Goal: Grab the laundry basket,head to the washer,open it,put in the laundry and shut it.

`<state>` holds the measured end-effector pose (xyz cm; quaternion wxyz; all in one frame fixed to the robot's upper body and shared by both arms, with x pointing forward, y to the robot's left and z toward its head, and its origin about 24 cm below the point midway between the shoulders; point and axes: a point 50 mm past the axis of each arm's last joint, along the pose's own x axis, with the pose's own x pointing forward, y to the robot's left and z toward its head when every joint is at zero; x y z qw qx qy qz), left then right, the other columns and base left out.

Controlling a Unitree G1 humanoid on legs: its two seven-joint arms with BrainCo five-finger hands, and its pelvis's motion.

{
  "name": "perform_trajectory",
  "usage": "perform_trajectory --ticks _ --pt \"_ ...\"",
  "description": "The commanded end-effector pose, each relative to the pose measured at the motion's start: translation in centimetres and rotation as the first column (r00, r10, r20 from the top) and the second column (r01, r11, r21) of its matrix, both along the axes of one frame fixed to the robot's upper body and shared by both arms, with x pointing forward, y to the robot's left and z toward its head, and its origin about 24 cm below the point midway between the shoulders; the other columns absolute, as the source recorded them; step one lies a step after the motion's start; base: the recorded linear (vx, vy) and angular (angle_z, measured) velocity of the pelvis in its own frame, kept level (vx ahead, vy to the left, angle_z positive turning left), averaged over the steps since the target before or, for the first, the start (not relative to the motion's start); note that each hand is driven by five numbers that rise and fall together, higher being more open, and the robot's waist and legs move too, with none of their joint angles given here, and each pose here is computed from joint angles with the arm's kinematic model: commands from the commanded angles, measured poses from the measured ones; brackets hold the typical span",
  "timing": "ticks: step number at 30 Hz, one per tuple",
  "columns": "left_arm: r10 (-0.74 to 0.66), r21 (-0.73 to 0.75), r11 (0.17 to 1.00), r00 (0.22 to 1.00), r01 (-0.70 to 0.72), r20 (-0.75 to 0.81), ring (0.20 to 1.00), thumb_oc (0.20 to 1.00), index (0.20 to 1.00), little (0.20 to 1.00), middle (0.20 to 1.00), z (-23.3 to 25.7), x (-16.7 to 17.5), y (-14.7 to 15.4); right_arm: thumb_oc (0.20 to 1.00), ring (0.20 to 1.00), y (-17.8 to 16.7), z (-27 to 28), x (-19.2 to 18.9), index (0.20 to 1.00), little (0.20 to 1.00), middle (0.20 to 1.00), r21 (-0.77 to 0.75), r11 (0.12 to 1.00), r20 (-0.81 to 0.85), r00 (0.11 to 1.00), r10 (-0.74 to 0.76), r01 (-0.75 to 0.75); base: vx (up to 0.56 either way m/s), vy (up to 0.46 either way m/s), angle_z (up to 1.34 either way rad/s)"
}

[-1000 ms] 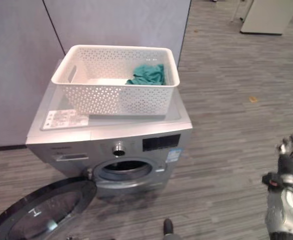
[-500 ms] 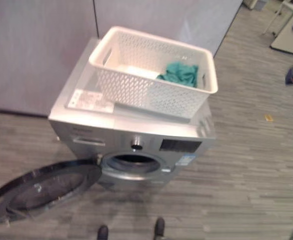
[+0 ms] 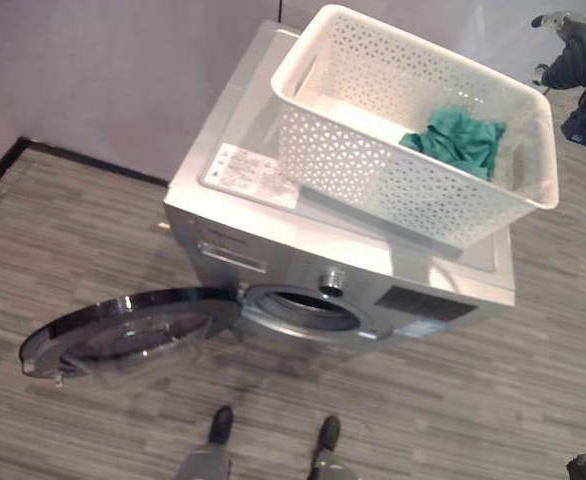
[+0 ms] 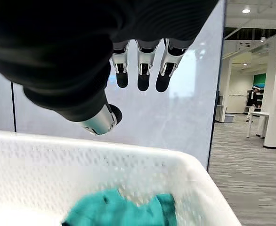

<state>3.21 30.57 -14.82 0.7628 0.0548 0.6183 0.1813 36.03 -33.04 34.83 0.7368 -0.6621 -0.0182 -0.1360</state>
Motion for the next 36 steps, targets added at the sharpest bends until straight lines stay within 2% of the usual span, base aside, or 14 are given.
perform_trajectory --ticks 1,10,19,28,36 --pt "-0.011 -0.014 1.0 1.0 0.011 -0.018 1.0 1.0 1.0 1.0 1.0 0.0 -0.3 0.0 1.0 1.0 -2.2 2.6 -2.4 1.0 1.0 1.0 -0.097 0.99 0.016 0.995 -0.097 0.098 0.0 0.0 0.0" --pt "-0.103 -0.036 0.994 0.991 0.106 0.082 1.0 1.0 1.0 1.0 1.0 -0.2 3.4 -1.5 1.0 1.0 -0.6 1.2 -1.1 1.0 1.0 1.0 -0.119 0.992 -0.056 0.997 -0.046 0.039 -0.01 0.0 0.0" --pt "-0.106 -0.053 0.993 0.994 0.108 0.026 1.0 1.0 1.0 1.0 1.0 -0.1 2.3 -1.0 1.0 1.0 0.6 0.3 -0.3 1.0 1.0 1.0 -0.175 0.985 -0.171 0.985 -0.039 0.009 -0.01 -0.006 0.02" --pt "-0.128 -0.038 0.991 0.992 0.128 -0.006 1.0 1.0 1.0 1.0 1.0 0.3 2.2 0.1 1.0 1.0 -0.8 -3.0 0.4 1.0 1.0 1.0 -0.233 0.968 -0.311 0.936 -0.163 0.091 0.0 -0.004 0.05" --pt "-0.184 -0.029 0.982 0.983 0.184 -0.001 1.0 1.0 1.0 1.0 1.0 0.4 3.7 0.0 1.0 1.0 0.7 -2.2 1.5 1.0 1.0 1.0 -0.525 0.843 -0.335 0.882 -0.331 0.117 0.0 -0.001 0.04"
